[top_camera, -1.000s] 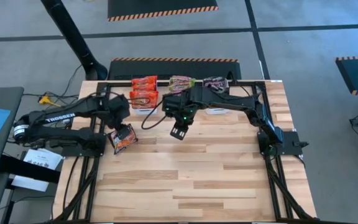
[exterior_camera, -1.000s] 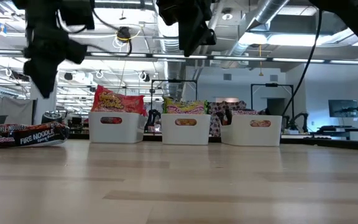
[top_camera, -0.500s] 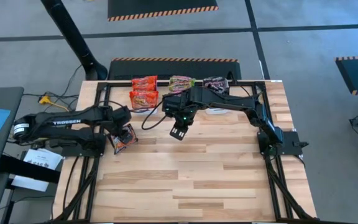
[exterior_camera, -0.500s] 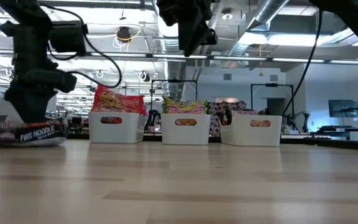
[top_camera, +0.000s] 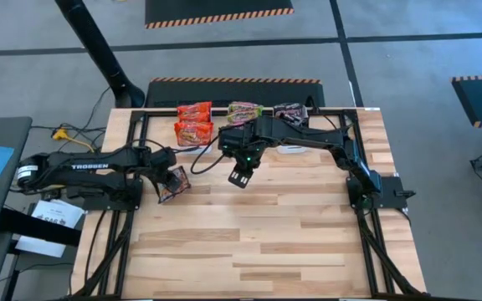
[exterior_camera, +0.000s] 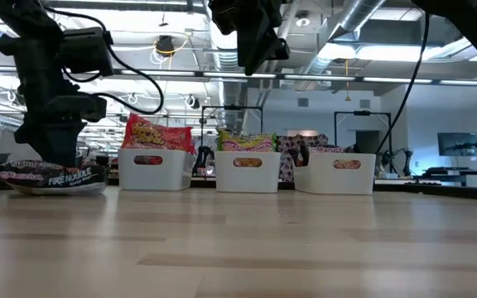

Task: Sort Maruchan noodles
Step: Put the black noodle pack into the right white bin

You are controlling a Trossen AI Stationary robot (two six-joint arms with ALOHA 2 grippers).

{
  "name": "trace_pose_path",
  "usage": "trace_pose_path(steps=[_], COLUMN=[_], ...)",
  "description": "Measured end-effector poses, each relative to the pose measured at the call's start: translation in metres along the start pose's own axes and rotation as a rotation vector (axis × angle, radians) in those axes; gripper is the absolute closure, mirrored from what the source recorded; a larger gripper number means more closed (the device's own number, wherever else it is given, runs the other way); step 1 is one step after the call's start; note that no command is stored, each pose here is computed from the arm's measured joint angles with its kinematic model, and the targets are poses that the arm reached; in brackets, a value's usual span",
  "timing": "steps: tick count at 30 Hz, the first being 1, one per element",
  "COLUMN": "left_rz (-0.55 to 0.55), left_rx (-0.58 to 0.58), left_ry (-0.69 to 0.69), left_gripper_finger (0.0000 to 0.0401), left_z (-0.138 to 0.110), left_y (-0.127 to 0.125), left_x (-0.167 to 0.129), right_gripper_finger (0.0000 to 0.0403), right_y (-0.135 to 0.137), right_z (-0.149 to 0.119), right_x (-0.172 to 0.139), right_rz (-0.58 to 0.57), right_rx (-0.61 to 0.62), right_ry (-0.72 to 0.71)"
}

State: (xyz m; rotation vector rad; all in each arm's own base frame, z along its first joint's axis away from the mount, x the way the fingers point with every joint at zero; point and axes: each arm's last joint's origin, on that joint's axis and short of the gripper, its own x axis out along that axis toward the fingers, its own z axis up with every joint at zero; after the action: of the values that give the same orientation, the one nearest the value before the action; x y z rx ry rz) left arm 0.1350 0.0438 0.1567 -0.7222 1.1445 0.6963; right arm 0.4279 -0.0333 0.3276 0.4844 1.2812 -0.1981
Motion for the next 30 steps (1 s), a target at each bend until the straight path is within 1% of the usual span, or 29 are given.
trace_pose_path(steps=[3,7,9,12,17,23,27,30], left_rz=[-0.031,-0.118,-0.164,-0.241,-0.402,-0.57,-0.671,-0.743], left_rx=[0.019,0.06,0.072,0.08,0.109,0.185,0.232,0.254], left_ry=[-0.005,-0.023,-0.045,-0.065,-0.095,-0.204,-0.301,-0.385], left_gripper_finger=[0.0295,0.0375,0.0393,0.0399,0.0401,0.0401,0.0401,0.0401], left_z=[0.0,0.003,0.006,0.009,0.016,0.022,0.025,0.028], left_y=[-0.003,-0.009,-0.013,-0.018,-0.027,-0.045,-0.058,-0.067], left_x=[0.0,0.001,0.0,-0.001,-0.004,-0.013,-0.021,-0.028], right_gripper_finger=[0.0269,0.0269,0.0269,0.0269,0.0269,0.0269,0.0269,0.0269], right_y=[0.0,0.0,0.0,0.0,-0.007,-0.022,-0.031,-0.036], right_z=[0.0,0.0,0.0,0.0,0.0,-0.006,-0.011,-0.016], right_x=[0.0,0.0,0.0,0.0,-0.004,-0.038,-0.061,-0.076], right_rz=[0.0,0.0,0.0,0.0,-0.007,0.001,0.017,0.022], right_rx=[0.0,0.0,-0.001,0.0,0.023,0.049,0.065,0.051], right_ry=[0.0,0.0,0.0,0.0,0.008,-0.045,-0.096,-0.123])
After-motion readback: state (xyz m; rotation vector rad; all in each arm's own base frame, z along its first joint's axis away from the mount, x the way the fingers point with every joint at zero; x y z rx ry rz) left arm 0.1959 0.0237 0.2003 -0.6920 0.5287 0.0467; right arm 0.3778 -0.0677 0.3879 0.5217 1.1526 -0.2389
